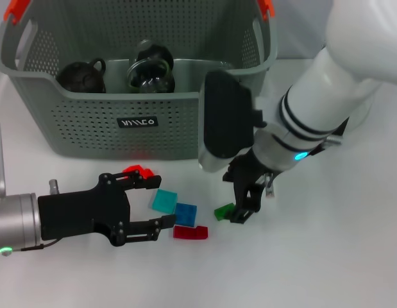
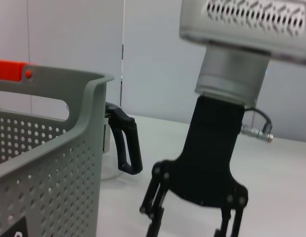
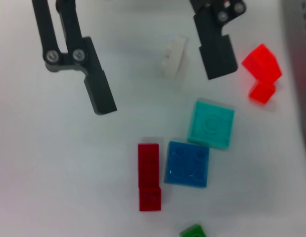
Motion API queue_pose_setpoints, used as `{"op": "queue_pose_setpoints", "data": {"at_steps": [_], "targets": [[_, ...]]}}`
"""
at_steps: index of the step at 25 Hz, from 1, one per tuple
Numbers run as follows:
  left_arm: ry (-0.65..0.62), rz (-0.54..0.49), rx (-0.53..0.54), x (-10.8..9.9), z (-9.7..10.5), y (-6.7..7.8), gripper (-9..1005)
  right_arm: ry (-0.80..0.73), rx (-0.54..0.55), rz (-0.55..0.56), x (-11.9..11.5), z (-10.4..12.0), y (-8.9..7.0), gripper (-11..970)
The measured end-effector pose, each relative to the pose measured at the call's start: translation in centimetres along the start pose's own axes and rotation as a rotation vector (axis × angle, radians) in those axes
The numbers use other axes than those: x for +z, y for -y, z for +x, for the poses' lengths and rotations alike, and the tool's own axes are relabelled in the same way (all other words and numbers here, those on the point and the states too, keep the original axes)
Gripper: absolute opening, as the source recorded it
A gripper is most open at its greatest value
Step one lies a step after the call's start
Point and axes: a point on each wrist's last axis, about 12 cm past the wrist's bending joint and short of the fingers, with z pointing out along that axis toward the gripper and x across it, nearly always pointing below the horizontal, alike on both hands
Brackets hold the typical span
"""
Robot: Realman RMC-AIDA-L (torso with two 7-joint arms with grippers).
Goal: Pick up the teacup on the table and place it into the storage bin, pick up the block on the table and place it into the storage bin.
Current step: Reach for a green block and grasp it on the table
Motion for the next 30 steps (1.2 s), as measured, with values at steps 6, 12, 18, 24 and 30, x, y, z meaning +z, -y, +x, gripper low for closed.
{"op": "queue_pose_setpoints", "data": {"at_steps": [6,12,18,24,30], "targets": [[0.000,-0.003,-0.002,0.0,0.0,0.0,758,-0.002,0.009,-0.020,1.2,0.1,-0.3,732],[-0.001,-0.002,0.000,0.0,0.0,0.0,758,0.008,0.015,-0.015,2.2,0.3,-0.5,722],[-0.001,-0.001,0.003,0.0,-0.1,-0.1,758,0.023,0.037,-0.010,2.6,0.4,-0.5,713],[-0.002,-0.002,0.003,0.0,-0.1,-0.2,758,0.027,0.057,-0.013,3.0,0.6,-0.5,703],[-0.002,-0.003,0.003,-0.1,-0.1,-0.2,758,0.024,0.075,-0.021,3.1,0.9,-0.6,621]]}}
